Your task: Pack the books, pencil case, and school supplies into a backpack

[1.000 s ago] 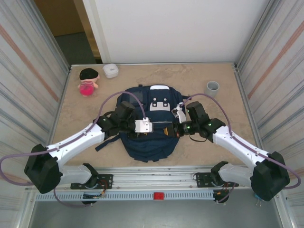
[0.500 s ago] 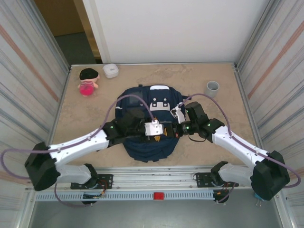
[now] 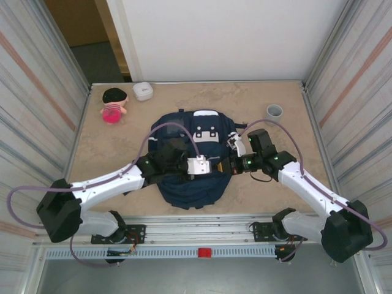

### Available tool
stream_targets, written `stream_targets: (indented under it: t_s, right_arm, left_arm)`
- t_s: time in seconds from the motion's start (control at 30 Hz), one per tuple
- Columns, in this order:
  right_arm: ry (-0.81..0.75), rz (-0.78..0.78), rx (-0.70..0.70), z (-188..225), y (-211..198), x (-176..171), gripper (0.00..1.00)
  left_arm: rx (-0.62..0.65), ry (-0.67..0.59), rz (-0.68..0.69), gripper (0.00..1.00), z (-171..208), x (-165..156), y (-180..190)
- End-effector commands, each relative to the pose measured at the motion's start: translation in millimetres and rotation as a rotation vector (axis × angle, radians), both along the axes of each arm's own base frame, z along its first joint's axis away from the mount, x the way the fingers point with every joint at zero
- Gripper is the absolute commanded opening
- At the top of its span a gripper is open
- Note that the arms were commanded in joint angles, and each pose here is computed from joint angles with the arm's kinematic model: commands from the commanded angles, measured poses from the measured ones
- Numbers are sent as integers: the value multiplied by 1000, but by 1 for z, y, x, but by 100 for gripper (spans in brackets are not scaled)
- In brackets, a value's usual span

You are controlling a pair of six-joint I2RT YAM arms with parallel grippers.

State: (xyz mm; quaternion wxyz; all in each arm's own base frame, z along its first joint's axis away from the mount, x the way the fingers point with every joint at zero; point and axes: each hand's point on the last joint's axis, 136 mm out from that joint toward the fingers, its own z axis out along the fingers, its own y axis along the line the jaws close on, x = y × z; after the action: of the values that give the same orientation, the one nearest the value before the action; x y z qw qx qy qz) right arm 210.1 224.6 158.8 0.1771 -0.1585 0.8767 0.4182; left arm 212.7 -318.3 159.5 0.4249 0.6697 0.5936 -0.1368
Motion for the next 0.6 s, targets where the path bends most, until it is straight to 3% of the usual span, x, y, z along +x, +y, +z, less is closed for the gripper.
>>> stream_targets:
  t_s: [0.0, 0.1, 0.23, 0.27, 0.37, 0.57]
  right_arm:
    - [-38, 19, -19, 11, -7, 5, 0]
    - [-40, 93, 44, 19, 11, -4, 0]
    - [-59, 153, 77, 29, 27, -16, 0]
    - [-63, 164, 81, 31, 29, -19, 0]
    - [-69, 173, 88, 33, 32, -23, 0]
    - [-70, 173, 94, 34, 33, -23, 0]
  left_arm:
    - [-25, 16, -44, 10, 0, -15, 17]
    - [-34, 26, -4, 13, -2, -11, 27]
    - [-44, 47, 74, 56, 6, -8, 32]
    - [-58, 58, 102, 61, 13, -7, 31]
    - [-103, 51, 172, 67, 36, -9, 19]
    - [-105, 7, 191, 67, 42, -5, 0]
